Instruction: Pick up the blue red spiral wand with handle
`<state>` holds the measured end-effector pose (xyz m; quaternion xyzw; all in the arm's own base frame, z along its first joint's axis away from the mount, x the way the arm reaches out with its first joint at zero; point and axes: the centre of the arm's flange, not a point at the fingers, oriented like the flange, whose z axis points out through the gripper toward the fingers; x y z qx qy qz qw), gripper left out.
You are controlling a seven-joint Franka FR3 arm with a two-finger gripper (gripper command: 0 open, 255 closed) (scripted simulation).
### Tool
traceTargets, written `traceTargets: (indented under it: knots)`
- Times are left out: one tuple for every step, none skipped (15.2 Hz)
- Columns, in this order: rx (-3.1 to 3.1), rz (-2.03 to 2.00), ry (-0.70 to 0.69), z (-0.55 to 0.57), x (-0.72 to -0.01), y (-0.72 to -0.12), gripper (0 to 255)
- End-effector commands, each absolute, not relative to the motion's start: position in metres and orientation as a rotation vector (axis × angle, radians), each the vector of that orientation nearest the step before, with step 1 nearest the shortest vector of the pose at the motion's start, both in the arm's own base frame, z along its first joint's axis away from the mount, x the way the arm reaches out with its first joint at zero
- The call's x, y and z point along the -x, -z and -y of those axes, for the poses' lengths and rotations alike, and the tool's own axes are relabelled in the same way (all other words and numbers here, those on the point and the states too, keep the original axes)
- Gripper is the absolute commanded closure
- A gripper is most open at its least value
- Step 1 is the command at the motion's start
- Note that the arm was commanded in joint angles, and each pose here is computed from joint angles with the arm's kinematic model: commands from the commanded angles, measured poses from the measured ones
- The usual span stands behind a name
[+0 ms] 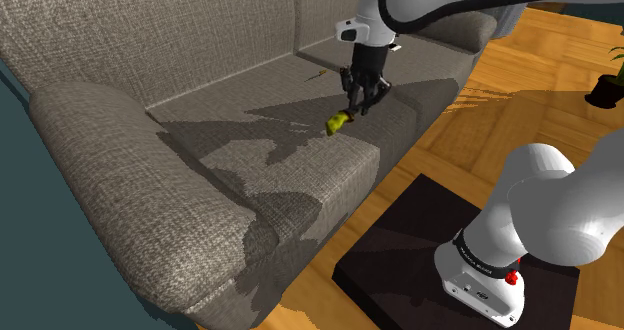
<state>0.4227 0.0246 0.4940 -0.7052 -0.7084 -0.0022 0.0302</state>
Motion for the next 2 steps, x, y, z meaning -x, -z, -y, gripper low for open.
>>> traceTargets:
  knots:
    - [2.174, 2.183, 0.006, -0.0247, -0.4218, -0.5016, 255]
    - [2.174, 2.183, 0.006, -0.0247, -0.4219, -0.5016, 255]
